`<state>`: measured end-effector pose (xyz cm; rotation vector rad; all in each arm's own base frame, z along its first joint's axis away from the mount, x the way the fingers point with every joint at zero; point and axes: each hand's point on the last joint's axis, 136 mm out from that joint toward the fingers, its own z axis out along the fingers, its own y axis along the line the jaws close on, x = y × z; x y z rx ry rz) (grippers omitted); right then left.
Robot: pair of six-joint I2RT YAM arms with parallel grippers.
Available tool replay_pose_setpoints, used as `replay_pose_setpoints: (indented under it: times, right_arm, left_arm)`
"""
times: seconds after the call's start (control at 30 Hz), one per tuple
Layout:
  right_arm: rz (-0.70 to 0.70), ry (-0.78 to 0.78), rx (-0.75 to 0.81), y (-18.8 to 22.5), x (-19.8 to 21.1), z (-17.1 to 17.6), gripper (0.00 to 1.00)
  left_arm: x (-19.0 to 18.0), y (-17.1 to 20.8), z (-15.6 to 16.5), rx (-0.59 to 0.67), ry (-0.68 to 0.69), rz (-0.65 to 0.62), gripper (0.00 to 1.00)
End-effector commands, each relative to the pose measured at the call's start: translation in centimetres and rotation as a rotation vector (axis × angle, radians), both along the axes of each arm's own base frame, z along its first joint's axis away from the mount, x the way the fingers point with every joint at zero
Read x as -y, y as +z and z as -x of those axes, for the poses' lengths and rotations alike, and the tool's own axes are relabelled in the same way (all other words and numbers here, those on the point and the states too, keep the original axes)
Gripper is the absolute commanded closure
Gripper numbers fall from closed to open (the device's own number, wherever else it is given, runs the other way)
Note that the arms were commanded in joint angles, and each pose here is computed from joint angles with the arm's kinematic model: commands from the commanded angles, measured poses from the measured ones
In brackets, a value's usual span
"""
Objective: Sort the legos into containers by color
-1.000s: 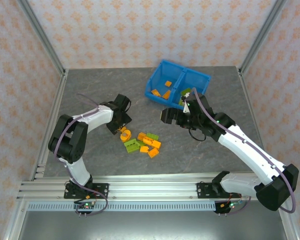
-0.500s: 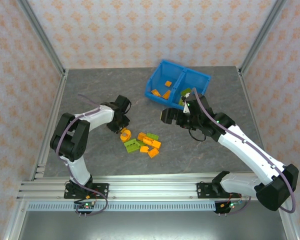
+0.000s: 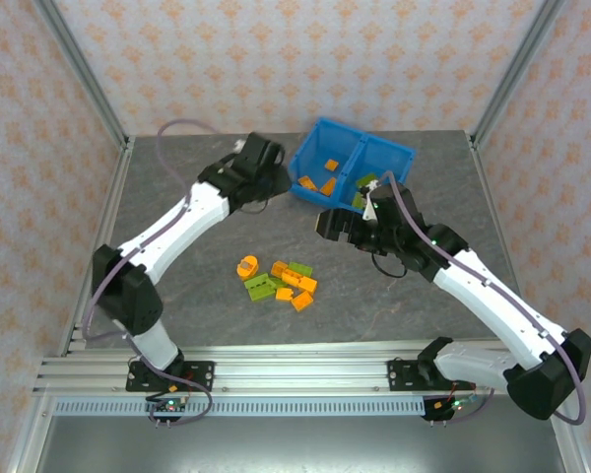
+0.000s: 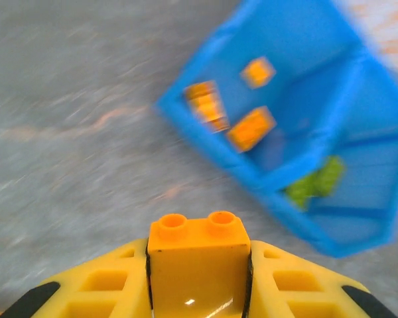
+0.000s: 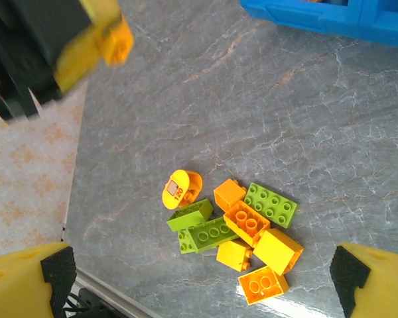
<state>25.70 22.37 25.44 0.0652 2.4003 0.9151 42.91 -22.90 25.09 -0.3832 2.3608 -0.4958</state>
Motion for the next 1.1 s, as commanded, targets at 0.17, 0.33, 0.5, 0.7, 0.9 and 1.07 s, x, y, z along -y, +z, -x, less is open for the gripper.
replay_pose_setpoints:
  times: [0.17, 0.33, 0.5, 0.7, 0.9, 1.07]
  right_arm:
    - [-0.03, -0.042, 0.05, 1.8, 1.2, 0.8, 0.0]
    - [-0.018, -0.061, 0.062, 1.9, 2.2, 1.4, 0.0]
    - [-0.022, -0.063, 0.058, 1.9, 2.3, 1.6, 0.0]
    - [-0.022, -0.065, 0.06, 1.9, 2.4, 1.6, 0.0]
    - [-0.029, -0.066, 0.061, 1.8, 2.2, 1.4, 0.0]
    - [-0.032, -0.067, 0.056, 1.4, 1.9, 1.1, 0.0]
  left_arm:
    - [4.3, -3.1, -9.2, 0.066, -0.111, -0.337, 0.74]
    - [7.0, -5.3, -13.4, 0.118, -0.124, -0.336, 0.74]
    - [7.6, -7.9, -14.9, 0.126, -0.084, -0.316, 0.63]
    - [8.4, -5.6, -13.7, 0.142, -0.129, -0.296, 0.45]
    - [8.4, 0.4, -10.1, 0.16, -0.202, -0.272, 0.39]
    - [4.1, 2.6, -4.2, 0.117, -0.152, -0.369, 0.39]
